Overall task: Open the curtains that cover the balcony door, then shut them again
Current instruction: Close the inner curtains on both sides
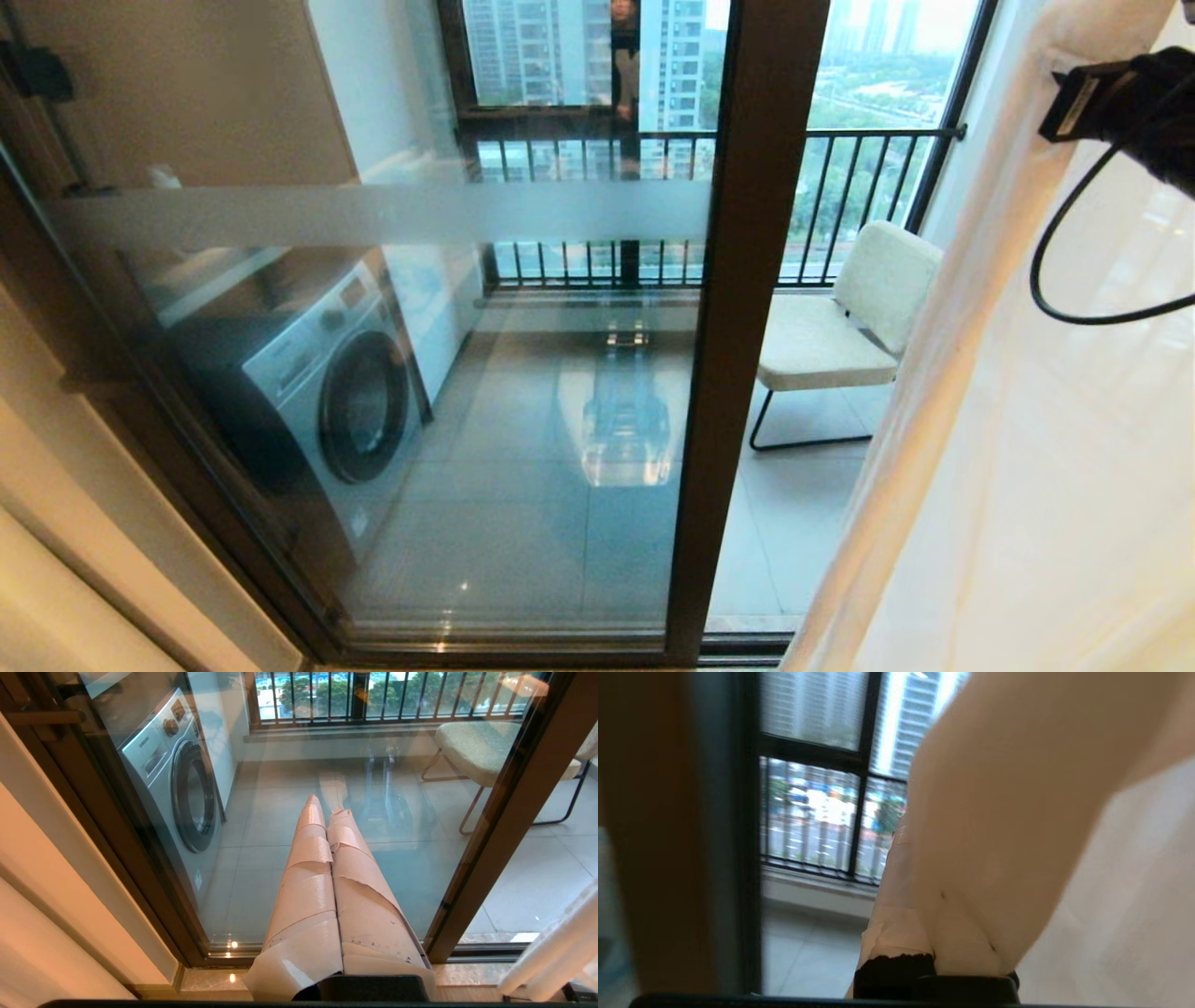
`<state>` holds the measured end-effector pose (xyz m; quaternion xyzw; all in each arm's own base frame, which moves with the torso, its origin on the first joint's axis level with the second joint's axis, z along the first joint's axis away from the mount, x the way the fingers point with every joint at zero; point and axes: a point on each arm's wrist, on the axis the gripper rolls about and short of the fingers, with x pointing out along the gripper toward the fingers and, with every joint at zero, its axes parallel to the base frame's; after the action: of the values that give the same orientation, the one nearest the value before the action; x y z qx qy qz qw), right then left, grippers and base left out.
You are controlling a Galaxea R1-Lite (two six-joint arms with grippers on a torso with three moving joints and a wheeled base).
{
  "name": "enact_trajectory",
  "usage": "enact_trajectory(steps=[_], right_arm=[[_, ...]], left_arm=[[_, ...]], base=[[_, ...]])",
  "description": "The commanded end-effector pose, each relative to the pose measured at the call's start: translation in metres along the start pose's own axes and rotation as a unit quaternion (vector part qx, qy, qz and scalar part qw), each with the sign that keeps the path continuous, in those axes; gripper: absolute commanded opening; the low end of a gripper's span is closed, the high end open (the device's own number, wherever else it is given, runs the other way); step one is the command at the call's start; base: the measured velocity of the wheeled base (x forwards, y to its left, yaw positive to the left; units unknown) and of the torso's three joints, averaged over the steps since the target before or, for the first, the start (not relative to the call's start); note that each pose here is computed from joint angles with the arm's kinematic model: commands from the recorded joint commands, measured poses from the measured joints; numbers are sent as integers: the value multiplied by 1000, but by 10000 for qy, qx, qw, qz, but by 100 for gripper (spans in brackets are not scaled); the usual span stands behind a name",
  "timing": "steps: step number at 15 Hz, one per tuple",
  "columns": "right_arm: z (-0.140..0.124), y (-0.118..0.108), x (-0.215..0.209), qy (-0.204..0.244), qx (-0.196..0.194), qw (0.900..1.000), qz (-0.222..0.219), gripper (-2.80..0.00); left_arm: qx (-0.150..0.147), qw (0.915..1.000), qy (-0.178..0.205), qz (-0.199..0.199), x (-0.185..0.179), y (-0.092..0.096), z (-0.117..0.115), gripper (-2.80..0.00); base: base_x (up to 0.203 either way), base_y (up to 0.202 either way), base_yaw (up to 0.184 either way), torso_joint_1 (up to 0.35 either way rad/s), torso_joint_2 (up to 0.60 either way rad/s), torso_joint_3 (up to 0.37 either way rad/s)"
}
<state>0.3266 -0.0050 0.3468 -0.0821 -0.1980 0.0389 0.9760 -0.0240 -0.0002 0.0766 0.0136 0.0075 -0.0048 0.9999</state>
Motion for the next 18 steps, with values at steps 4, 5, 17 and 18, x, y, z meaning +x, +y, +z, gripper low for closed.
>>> enact_trajectory(steps=[4, 5, 17, 18], right_arm=[[19, 74, 5, -285, 123, 9967, 749, -280], [22, 93, 5, -276, 192, 9963, 788, -280], [17, 244, 6, -193, 555, 9849, 1631, -280], [16, 255, 6, -215, 594, 9834, 1703, -280]], left_arm=[[2, 10000, -2, 1, 0, 0, 0, -280], [2, 10000, 1, 1, 0, 0, 0, -280], [2, 10000, 1, 1, 0, 0, 0, -280], [2, 10000, 0, 1, 0, 0, 0, -280]], base=[[0, 0, 0, 0, 0, 0], [0, 0, 0, 0, 0, 0], [0, 0, 0, 0, 0, 0], [0, 0, 0, 0, 0, 0]])
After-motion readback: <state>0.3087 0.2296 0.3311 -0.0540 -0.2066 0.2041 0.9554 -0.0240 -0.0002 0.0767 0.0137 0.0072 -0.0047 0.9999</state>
